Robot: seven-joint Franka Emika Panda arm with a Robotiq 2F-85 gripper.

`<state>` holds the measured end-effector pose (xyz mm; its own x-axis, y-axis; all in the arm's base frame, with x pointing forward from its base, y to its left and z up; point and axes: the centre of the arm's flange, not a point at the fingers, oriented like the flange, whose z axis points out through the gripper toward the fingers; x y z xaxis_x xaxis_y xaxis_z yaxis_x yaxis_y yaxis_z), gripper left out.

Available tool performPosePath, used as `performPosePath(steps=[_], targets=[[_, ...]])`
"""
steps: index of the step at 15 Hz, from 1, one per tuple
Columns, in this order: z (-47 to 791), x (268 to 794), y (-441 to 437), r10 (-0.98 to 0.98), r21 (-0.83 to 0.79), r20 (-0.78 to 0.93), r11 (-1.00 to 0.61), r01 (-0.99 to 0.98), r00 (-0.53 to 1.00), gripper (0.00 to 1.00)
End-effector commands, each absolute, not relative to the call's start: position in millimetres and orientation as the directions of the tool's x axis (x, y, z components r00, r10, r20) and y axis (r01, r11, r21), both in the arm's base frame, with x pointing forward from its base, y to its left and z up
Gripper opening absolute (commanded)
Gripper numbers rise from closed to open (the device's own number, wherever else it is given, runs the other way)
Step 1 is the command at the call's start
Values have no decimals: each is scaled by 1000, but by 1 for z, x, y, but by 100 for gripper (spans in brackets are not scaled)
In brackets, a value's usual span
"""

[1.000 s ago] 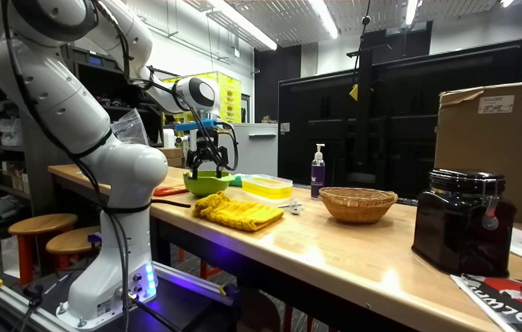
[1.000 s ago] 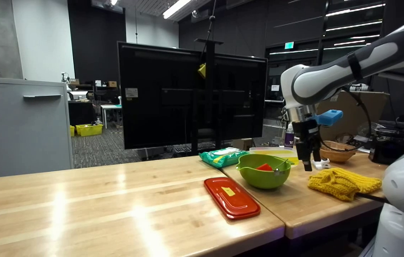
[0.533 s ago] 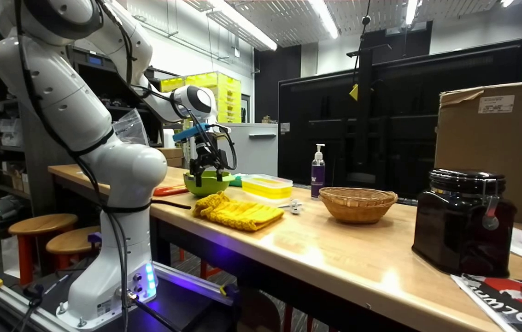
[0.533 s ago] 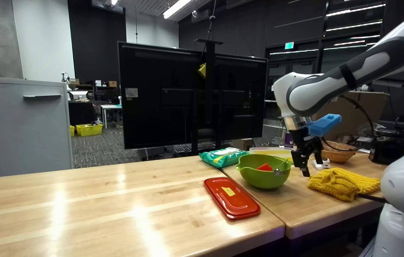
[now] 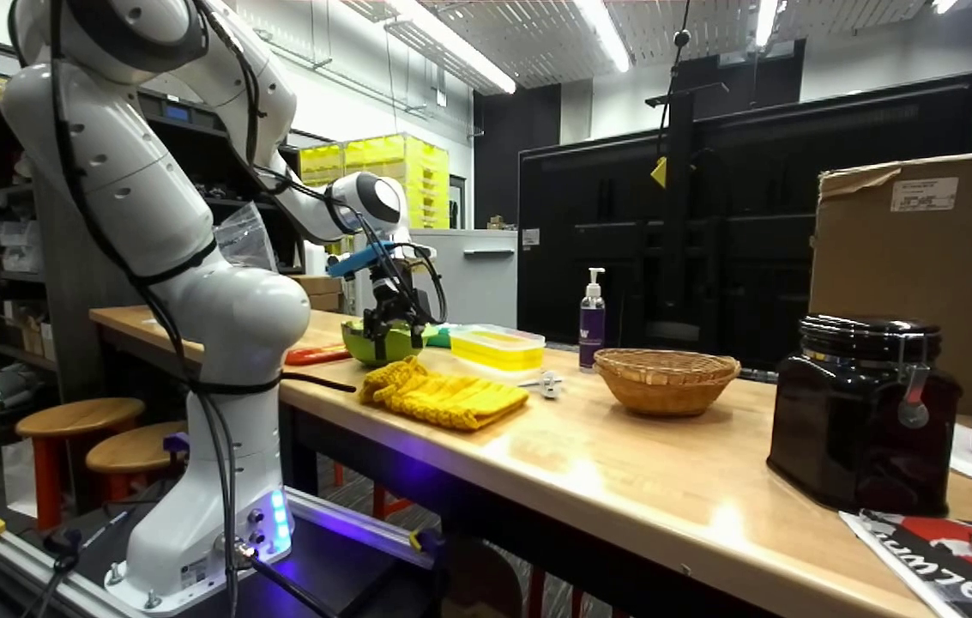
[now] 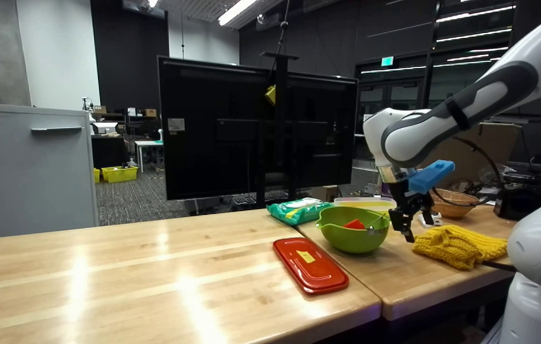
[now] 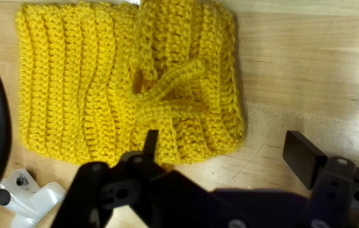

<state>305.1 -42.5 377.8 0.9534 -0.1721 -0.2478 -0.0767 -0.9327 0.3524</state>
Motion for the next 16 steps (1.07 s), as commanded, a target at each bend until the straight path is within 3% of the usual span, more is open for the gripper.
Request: performPosePath(steps=[1, 16], targets=[[353, 309, -43, -211, 360, -240, -926, -115, 948, 100], [350, 306, -43, -236, 365, -265, -922, -129, 935, 100]])
